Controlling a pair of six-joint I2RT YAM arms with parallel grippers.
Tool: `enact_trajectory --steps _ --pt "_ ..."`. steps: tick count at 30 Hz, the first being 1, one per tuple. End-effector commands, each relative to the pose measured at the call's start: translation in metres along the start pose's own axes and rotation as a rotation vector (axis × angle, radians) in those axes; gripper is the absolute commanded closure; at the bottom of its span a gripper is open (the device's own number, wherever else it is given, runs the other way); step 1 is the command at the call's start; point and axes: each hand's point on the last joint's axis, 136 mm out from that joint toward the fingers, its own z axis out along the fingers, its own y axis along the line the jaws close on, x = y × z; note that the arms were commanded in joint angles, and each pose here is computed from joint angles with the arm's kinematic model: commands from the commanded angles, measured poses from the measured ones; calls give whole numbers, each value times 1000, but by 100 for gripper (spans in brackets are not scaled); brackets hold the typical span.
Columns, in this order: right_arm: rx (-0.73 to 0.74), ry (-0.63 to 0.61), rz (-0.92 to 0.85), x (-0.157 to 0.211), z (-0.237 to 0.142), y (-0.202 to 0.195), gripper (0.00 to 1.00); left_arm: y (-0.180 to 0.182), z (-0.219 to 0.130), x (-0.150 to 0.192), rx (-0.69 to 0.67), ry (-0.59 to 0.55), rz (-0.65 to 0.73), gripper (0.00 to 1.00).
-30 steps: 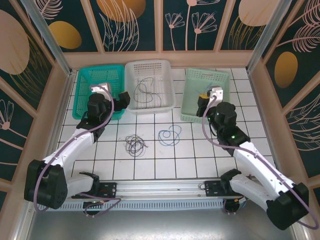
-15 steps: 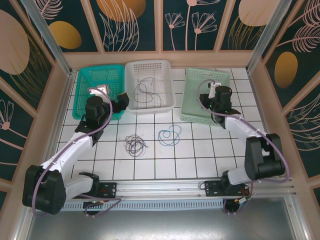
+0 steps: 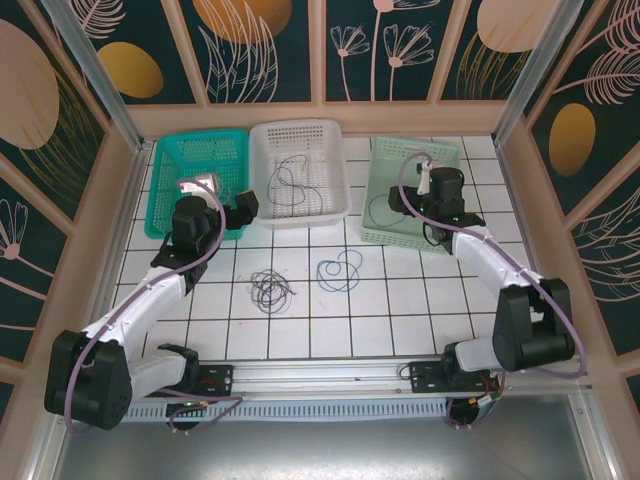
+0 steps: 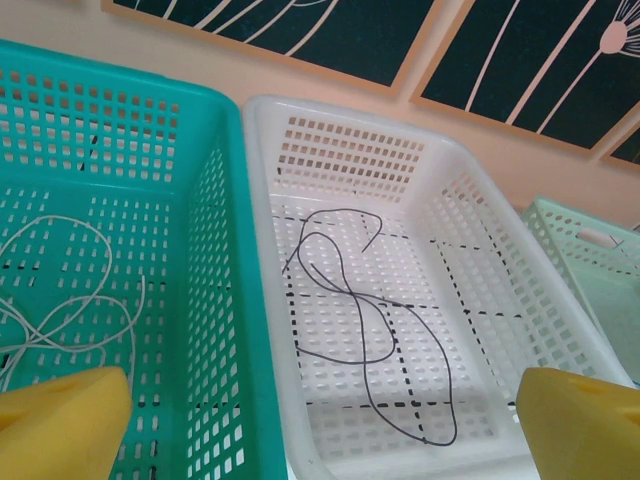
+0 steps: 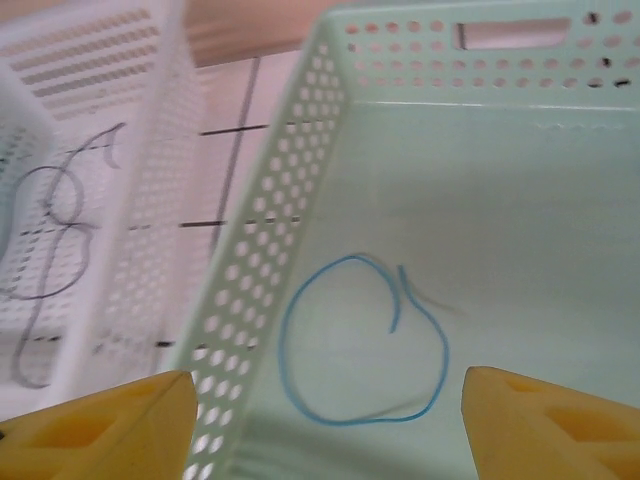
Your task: Untangle the cables
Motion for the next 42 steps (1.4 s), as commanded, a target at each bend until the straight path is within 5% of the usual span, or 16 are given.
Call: enact_trajectory --steps 1,14,30,42 --pt "-81 75 -45 26 -18 45 29 -8 -5 -5 39 -26 -16 1" --pt "-140 392 161 152 -13 90 39 -16 -10 -5 83 -27 -11 2" --pt "-27 562 126 201 23 98 47 -15 -15 -7 77 -36 -5 1" --pt "68 526 76 196 26 88 100 -17 -15 -9 86 -40 -8 2"
